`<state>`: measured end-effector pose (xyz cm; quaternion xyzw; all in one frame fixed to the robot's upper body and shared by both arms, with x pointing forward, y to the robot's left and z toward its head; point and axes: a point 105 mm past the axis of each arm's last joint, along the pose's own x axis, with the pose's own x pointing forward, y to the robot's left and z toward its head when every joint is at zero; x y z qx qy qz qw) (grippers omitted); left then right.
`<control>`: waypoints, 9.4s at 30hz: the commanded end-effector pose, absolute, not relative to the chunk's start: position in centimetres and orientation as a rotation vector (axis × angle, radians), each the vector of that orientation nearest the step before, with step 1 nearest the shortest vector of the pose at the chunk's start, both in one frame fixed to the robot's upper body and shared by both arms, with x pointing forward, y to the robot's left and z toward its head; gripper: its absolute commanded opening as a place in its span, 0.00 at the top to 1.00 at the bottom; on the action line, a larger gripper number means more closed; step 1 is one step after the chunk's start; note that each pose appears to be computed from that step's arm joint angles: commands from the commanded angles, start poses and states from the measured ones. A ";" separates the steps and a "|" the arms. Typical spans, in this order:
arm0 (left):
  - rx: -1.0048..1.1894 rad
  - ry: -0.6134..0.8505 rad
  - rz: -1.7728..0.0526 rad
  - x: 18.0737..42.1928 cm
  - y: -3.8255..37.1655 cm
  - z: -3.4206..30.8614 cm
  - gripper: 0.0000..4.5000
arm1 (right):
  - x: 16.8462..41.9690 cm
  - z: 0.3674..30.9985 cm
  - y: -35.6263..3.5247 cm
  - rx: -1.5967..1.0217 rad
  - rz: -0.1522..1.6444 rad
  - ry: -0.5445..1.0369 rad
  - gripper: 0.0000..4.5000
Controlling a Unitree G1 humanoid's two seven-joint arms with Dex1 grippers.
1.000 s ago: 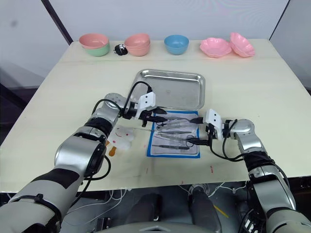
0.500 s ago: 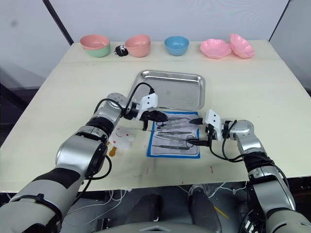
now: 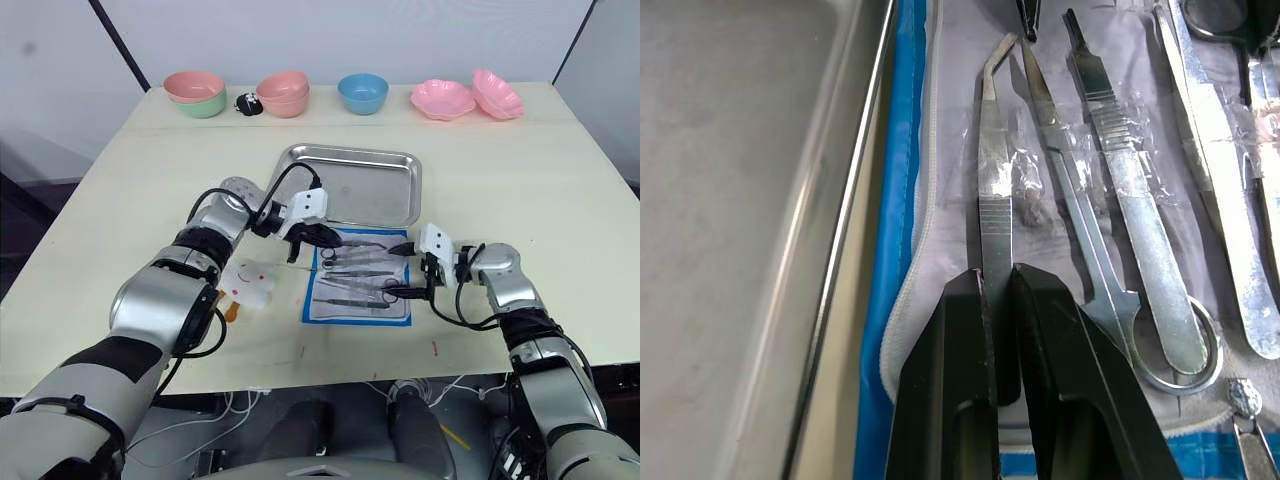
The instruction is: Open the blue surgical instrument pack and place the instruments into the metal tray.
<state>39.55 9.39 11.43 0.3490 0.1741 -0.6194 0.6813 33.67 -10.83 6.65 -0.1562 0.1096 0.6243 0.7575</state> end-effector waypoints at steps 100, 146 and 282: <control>0.219 0.427 -0.175 47.5 14.6 14.7 0.99 | 31.4 0.6 -10.7 -0.372 1.342 0.470 0.00; 0.749 0.155 -1.371 38.1 12.3 14.4 0.01 | 31.4 0.8 -11.0 -0.367 1.310 0.450 0.00; 0.876 0.437 -1.434 39.6 8.6 14.5 0.99 | 31.2 0.4 -10.2 -0.335 1.286 0.450 0.00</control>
